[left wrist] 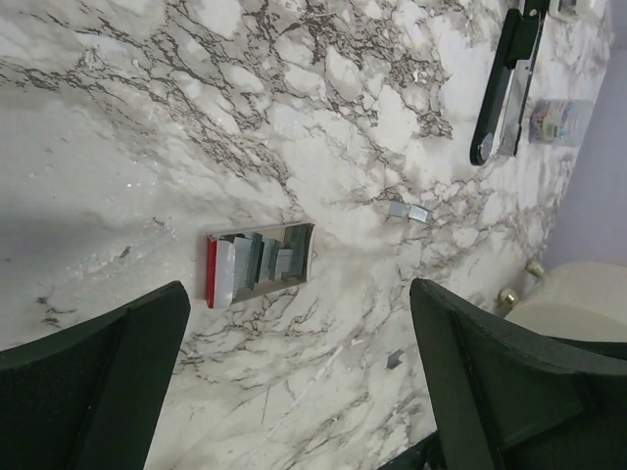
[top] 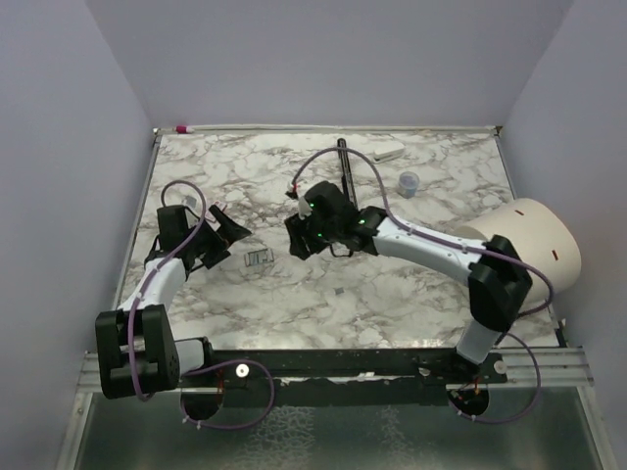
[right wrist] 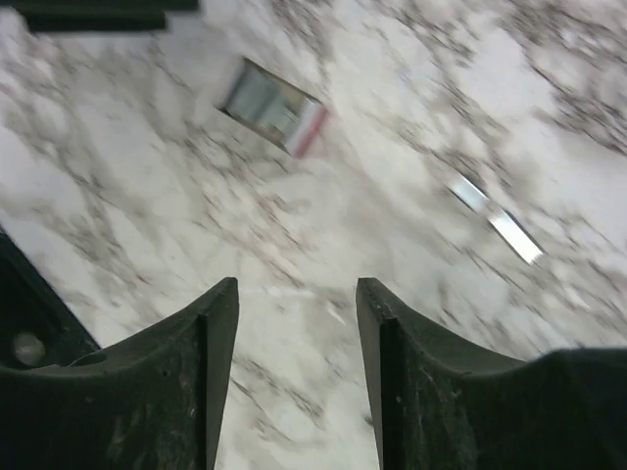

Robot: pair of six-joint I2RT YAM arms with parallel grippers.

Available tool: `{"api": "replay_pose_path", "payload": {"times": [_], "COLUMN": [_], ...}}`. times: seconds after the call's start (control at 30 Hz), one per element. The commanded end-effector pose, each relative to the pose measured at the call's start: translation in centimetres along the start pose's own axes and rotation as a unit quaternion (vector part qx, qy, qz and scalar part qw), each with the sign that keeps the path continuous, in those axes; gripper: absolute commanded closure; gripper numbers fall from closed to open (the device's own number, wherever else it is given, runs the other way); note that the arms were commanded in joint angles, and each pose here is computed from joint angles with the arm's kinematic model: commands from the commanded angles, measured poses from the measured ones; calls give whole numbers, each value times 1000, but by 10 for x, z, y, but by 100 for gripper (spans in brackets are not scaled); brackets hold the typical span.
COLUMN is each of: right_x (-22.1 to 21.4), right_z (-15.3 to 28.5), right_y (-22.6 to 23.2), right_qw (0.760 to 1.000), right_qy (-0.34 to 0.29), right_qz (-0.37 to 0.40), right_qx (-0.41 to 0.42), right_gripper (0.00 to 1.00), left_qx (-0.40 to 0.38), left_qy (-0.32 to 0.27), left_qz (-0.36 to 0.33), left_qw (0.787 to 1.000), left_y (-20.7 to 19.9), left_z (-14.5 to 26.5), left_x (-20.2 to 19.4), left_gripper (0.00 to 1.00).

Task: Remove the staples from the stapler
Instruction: Adjust the staple in the staple box, then adjust the staple at the center of the board.

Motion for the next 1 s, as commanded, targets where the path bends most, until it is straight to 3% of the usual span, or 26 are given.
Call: {"api": "replay_pose_path", "payload": {"times": [0.0, 0.17, 0.33, 0.5, 0.67, 0.87, 0.97], "right_x": [-38, -70, -81, -92, -100, -105, -106], "right_z": [43, 80, 97, 115, 127, 132, 134], "right_y": [-63, -120, -129, -126, -125, -123, -122], "right_qw": [991, 990, 986, 981, 977, 977, 976], "right_qy": [22, -3, -59, -119, -138, -144, -151], "right_qz": [44, -40, -98, -117, -115, -109, -106], "right_qx": [-125, -135, -121, -103, -119, -118, -114], "right_gripper": [47, 44, 38, 36, 36, 36, 36], "left_qx": [9, 19, 8, 13, 16, -29, -46], "left_qy": [-21, 2, 62, 134, 173, 205, 225], "left_qz": [-82, -194, -310, -442, -547, -636, -652], "left_qw": [996, 981, 949, 887, 819, 744, 723], "left_y": [-17, -65, -109, -135, -145, -148, -156], "left_z": [10, -9, -43, -75, -102, -125, -136], "left_x": [5, -17, -48, -71, -83, -94, -100], "left_gripper": [1, 4, 7, 11, 18, 18, 18]}}
Point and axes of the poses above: each gripper's point midway between its finger pads, its own z axis back along the fingers, its own y axis along the line the jaws close on, x = y × z, the point moved 9 cm from there along z, back along the fingers, and after that the axes turned 2 degrees about z, right-handed, at the moved point
